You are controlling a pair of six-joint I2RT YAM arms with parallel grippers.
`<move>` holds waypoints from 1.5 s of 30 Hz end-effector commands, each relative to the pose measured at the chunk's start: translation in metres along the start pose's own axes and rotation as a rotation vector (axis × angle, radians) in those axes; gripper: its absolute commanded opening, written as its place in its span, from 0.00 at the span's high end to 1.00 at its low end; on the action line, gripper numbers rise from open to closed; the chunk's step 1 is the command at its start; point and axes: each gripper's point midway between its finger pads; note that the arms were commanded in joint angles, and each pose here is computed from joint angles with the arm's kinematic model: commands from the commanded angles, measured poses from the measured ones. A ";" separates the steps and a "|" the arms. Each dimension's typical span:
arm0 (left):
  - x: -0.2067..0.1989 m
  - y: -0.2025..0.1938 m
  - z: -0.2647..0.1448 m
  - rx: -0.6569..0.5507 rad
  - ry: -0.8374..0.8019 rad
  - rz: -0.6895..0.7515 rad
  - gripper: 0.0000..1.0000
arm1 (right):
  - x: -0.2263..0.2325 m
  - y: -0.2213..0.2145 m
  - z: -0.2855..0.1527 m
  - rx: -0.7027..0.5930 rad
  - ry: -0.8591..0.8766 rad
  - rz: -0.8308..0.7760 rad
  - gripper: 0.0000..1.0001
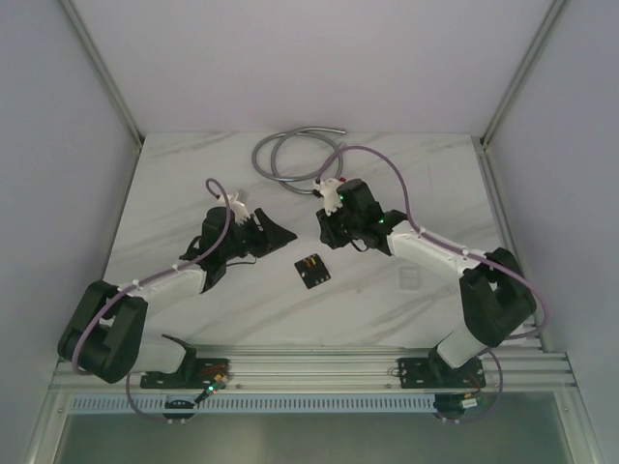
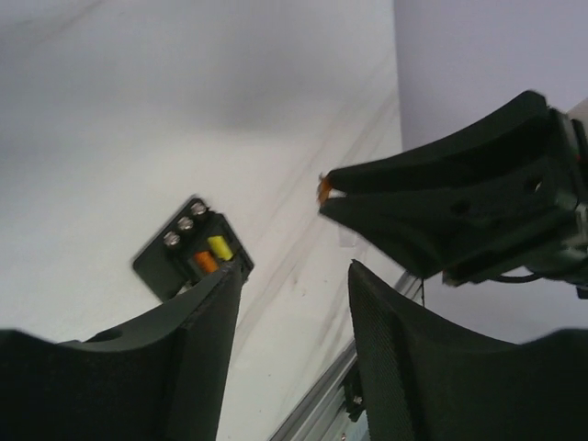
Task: Snap on the fuse box
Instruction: Pick up the fuse from the center of the board.
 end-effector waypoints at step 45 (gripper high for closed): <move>-0.041 -0.018 0.022 0.074 -0.162 -0.050 0.77 | 0.084 0.036 -0.018 -0.242 0.315 -0.108 0.77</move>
Point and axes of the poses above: each gripper's point midway between its finger pads, its own z axis out along the fingers, its own x axis along the line the jaws close on, y = z × x, and after that the axes turned 9 degrees about z, right-handed
